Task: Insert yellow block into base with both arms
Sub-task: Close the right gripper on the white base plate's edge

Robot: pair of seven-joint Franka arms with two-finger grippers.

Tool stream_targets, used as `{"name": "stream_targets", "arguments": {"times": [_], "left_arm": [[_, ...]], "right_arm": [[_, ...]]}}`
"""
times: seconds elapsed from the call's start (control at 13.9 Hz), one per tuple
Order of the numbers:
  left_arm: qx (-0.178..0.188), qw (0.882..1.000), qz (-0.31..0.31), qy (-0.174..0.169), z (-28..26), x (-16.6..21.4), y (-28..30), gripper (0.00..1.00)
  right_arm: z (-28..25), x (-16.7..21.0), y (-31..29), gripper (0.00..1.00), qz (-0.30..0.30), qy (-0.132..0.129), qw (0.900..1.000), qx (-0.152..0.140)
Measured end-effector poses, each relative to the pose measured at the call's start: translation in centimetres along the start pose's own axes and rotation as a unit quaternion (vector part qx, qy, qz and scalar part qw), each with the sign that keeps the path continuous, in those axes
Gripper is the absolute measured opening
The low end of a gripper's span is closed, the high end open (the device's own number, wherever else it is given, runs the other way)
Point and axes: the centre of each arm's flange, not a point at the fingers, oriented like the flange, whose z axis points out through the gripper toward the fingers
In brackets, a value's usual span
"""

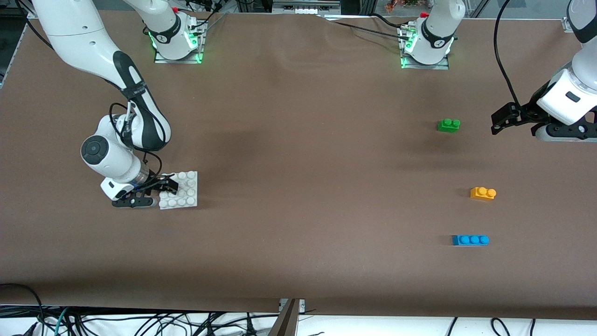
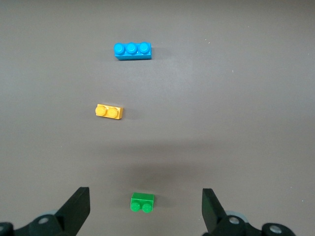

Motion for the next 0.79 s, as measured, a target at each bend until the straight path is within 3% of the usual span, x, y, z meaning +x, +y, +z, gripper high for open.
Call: {"name": "stream_targets", "arguments": {"times": [0.36,0.79], "left_arm": [[0.000,1.000,0.000,0.000,0.00,0.00,0.00,1.00],[0.000,1.000,0.000,0.000,0.00,0.00,0.00,1.00]], "right_arm": [[0.27,0.00,-0.29,0.98,-0.001,0.003,1.000,0.001],[0.18,0.10,-0.46,0.85,-0.003,0.007,1.000,0.002]]}}
